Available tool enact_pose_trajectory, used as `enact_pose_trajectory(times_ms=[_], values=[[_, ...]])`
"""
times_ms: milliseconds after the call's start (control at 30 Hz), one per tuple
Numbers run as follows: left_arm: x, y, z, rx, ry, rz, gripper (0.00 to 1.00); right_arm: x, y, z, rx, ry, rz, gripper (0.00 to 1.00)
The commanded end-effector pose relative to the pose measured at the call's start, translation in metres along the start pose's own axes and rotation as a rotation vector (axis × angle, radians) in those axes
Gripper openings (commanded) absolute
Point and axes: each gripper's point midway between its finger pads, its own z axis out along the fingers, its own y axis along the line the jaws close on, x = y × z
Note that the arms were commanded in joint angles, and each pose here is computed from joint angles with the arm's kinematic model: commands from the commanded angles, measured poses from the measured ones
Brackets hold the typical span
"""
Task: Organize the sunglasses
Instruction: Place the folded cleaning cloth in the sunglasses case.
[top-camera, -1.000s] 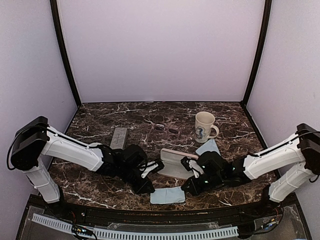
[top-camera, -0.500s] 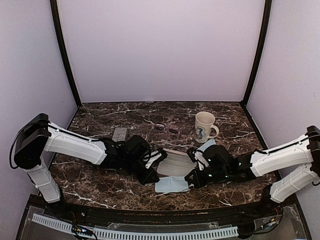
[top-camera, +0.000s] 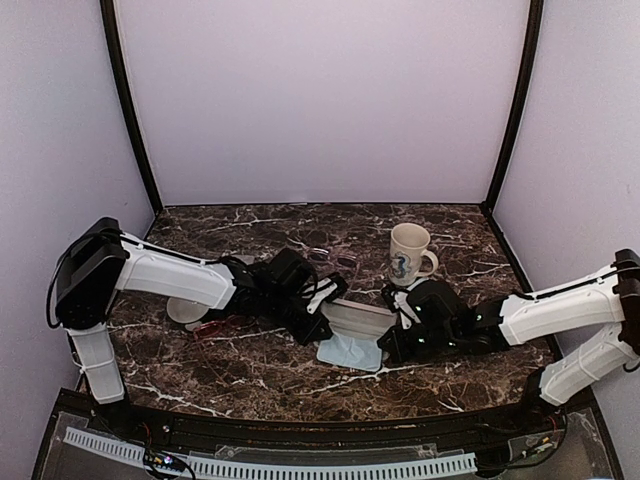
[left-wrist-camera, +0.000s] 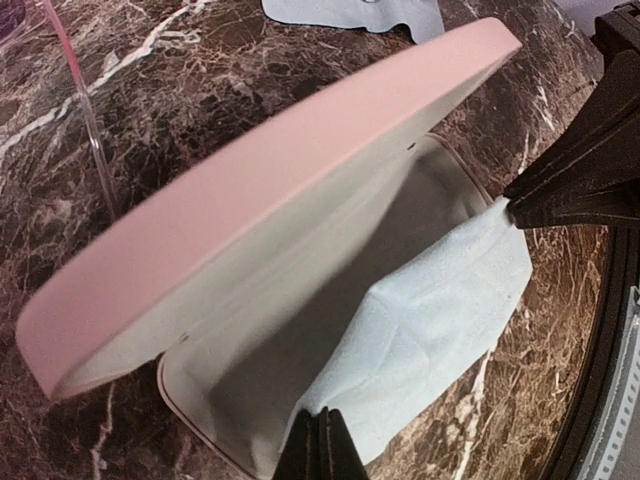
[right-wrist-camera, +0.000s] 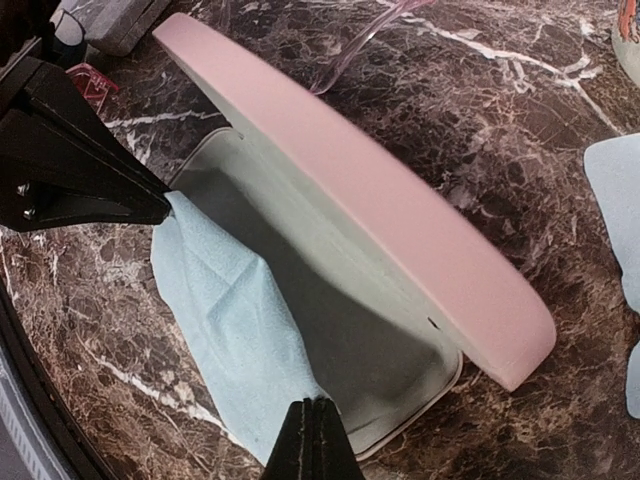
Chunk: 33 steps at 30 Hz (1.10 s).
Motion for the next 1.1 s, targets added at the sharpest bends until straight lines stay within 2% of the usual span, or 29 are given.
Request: enact_pose_trajectory(times_ms=[0, 700, 1067], values=[[-0.007, 0.009, -0.002, -0.038, 0.008, 0.02, 0.0, -0.018, -0.003, 0.002, 0.033, -0.037, -0.017, 0.0], [-0.025, 0.018, -0.003, -0.053, -0.045, -0.004, 0.0, -0.037, -0.009, -0.003, 0.06, -0.094, -0.028, 0.0], [-0.029, 0.022, 0.0, -0.07, -0.058, -0.005, 0.0, -0.035, -0.014, 0.0, 0.072, -0.084, -0.035, 0.0]])
